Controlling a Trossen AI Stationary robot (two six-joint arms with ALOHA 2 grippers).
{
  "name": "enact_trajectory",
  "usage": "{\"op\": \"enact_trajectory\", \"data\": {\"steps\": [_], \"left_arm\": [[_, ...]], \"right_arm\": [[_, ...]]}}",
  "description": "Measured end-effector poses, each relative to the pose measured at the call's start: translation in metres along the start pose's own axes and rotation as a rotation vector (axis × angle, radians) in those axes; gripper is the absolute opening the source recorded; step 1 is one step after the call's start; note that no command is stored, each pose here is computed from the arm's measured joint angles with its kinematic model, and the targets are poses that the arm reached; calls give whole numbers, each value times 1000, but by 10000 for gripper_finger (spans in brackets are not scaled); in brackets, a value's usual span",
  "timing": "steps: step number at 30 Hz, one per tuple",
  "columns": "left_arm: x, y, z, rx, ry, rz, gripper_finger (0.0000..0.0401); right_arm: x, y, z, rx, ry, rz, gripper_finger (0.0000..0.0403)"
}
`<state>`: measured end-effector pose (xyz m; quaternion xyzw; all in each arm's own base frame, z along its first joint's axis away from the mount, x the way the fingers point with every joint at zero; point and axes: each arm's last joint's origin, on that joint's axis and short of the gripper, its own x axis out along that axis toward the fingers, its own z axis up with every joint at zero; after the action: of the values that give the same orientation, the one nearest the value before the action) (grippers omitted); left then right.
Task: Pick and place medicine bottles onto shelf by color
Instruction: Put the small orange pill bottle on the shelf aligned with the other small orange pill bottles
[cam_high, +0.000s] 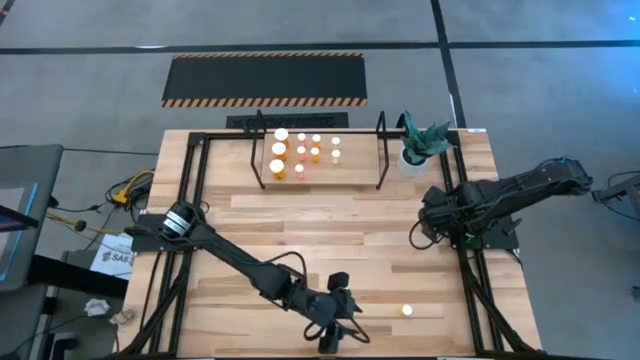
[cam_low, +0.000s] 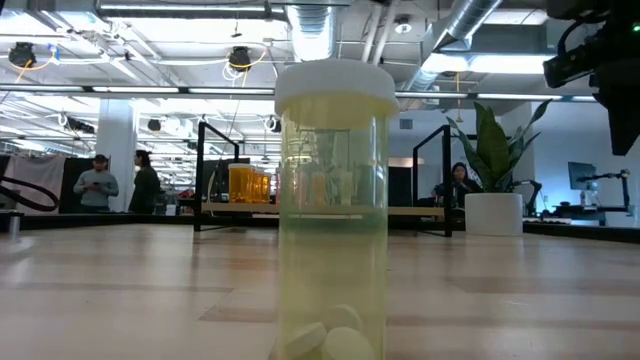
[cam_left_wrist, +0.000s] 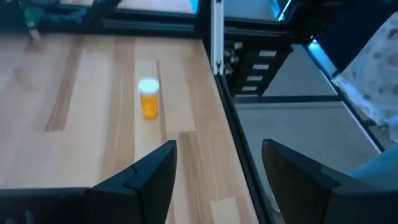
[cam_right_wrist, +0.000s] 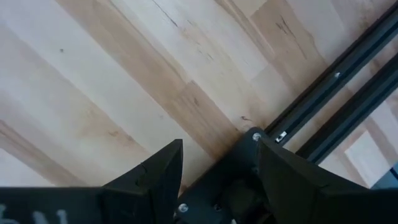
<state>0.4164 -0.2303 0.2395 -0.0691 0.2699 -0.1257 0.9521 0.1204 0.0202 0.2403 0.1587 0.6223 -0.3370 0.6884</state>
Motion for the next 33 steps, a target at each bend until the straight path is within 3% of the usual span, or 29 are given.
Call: {"op": "enact_trajectory", "data": {"steps": [6,12,15,21,26,33], "left_arm": [[-10,-10,20,3,-52,-6,203],[-17,8,34,-81,-64,260,197],[-20,18,41,-121,-103,365,197],[-21,24,38,-258,-113,434,197],[-27,27,34,-288,-71,485,197],[-63,27,40,-220,27,532,197]], "right_arm": [[3,5,2,-8,20,-27,224],[8,11,7,-12,32,-76,224],[6,16,9,-40,81,-37,224],[-15,26,4,-173,164,93,224],[-49,44,-4,-208,86,285,224],[-93,95,-30,-105,-39,797,224]]}}
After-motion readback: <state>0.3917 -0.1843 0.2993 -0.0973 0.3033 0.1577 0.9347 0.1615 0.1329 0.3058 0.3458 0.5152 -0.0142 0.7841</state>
